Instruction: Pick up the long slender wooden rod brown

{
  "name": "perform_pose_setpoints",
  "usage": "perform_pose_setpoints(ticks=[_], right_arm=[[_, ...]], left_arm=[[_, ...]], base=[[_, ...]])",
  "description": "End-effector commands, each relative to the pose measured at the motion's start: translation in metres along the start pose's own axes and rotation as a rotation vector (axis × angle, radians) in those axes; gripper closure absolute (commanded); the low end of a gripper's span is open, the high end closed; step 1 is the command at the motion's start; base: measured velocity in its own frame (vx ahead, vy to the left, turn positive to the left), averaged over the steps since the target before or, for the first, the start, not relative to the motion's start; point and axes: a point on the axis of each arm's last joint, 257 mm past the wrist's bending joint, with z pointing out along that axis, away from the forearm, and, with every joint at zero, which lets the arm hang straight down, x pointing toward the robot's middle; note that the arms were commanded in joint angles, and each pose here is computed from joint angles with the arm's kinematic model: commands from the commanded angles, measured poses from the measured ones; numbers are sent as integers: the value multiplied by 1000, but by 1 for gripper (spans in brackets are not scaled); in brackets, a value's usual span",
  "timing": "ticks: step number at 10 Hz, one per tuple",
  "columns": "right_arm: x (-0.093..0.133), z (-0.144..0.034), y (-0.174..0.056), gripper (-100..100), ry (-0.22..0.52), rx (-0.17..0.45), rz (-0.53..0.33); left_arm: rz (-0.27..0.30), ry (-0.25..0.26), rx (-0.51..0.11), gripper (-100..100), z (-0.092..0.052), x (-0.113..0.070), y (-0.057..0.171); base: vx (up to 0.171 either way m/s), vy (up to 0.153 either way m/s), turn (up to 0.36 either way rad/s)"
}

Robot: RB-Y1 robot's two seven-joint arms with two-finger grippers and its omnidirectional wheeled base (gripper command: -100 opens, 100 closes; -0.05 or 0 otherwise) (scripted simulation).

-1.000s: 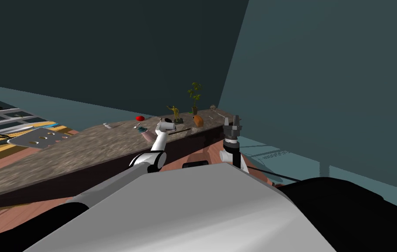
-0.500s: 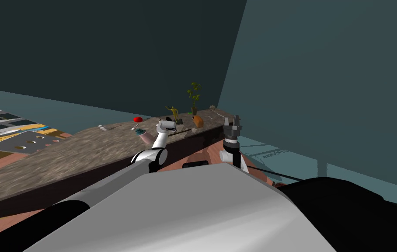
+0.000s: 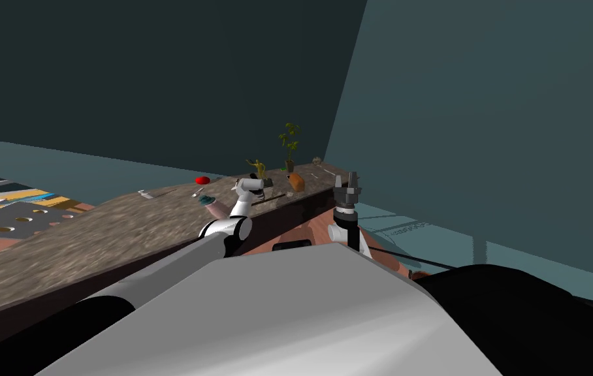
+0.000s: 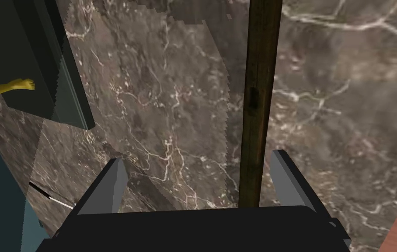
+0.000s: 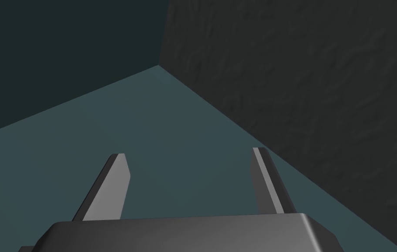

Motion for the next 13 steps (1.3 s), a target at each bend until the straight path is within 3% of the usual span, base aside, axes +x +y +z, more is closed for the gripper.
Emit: perform_pose_setpoints(ticks=[1, 3, 4, 5, 8, 11, 13], right_arm=[[0, 0, 0, 0, 0, 0, 0], [0, 0, 0, 0, 0, 0, 0], [0, 0, 0, 0, 0, 0, 0], [0, 0, 0, 0, 0, 0, 0], [0, 0, 0, 0, 0, 0, 0], [0, 0, 0, 0, 0, 0, 0], [0, 0, 0, 0, 0, 0, 0]], left_arm=[[-16, -7, -75, -100, 1, 2, 15], [-25, -19, -155, -100, 3, 3, 34], [-24, -22, -164, -100, 3, 2, 36], [-32, -25, -219, -100, 2, 6, 48], [-38, -32, -284, -100, -1, 8, 63], [-44, -38, -420, -100, -9, 19, 95], [-42, -38, -477, -100, -14, 25, 109]], base=[[59, 42, -73], [53, 40, -41], [43, 36, -34], [44, 47, -55], [42, 40, -34], [61, 50, -58], [53, 40, -36]])
